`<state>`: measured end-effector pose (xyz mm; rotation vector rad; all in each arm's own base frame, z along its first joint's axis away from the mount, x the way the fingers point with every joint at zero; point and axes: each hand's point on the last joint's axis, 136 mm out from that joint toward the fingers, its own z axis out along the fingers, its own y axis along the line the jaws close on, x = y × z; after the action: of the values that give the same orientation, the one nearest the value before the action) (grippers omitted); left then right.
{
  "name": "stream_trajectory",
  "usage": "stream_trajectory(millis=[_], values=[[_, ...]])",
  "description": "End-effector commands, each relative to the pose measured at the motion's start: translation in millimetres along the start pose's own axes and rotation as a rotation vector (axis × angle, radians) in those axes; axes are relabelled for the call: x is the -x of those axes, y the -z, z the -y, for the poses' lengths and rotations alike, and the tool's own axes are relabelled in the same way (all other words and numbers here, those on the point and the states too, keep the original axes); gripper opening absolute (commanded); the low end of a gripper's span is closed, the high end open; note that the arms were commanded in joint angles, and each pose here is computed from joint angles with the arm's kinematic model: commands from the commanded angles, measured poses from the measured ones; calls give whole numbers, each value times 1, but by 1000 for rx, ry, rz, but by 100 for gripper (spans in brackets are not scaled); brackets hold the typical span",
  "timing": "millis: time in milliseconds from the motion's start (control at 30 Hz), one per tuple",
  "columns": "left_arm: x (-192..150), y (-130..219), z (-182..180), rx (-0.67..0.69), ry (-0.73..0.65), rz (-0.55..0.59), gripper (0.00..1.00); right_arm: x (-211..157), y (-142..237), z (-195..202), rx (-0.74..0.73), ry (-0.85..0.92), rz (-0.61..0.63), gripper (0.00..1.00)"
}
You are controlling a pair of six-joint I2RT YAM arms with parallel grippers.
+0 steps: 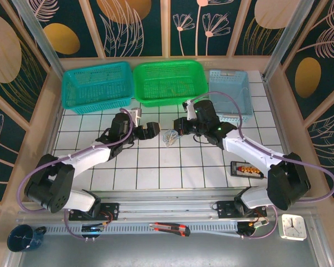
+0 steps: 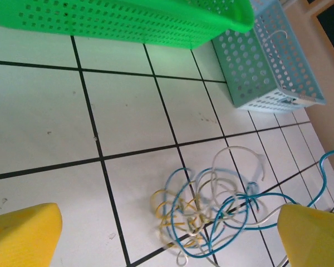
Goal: Untangle the cables
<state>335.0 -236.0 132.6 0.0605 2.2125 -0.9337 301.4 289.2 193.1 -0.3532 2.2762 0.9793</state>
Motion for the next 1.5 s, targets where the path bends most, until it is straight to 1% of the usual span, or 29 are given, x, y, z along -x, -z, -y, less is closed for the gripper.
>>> stream_trajectory(millis=[0, 167, 367, 667, 933, 1033, 1100, 1167, 1200, 1300, 1400, 1433, 1467], values=[[-1, -3, 6, -58, -41, 2, 99, 3, -5, -6, 30, -9, 12, 0], [-10, -7, 12, -111, -51, -40, 99, -3, -14, -2, 42, -35, 0, 0], [-17, -7, 24, -198, -57, -56, 99, -7, -22, 1, 42, -52, -14, 0], [-29, -8, 29, -245, -83, -75, 99, -3, -22, -1, 49, -61, -4, 0], [-34, -33, 50, -273, -139, -105, 99, 1, -15, -8, 69, -69, 12, 0], [-32, -44, 52, -267, -151, -99, 98, 3, -12, -11, 82, -74, 18, 0], [-32, -51, 50, -255, -151, -94, 94, 4, -10, -14, 92, -79, 20, 0], [-34, -58, 46, -242, -147, -101, 85, 7, -7, -18, 108, -80, 28, 0], [-35, -60, 43, -235, -145, -103, 80, 9, -5, -21, 117, -81, 35, 0], [-53, -68, 29, -211, -132, -144, 61, 22, 6, -34, 154, -77, 66, 0], [-66, -69, 15, -180, -120, -165, 40, 38, 19, -50, 205, -71, 103, 0], [-71, -69, 11, -169, -117, -172, 34, 44, 24, -55, 227, -70, 116, 0], [-75, -68, 7, -161, -113, -178, 30, 49, 29, -59, 245, -73, 125, 0]])
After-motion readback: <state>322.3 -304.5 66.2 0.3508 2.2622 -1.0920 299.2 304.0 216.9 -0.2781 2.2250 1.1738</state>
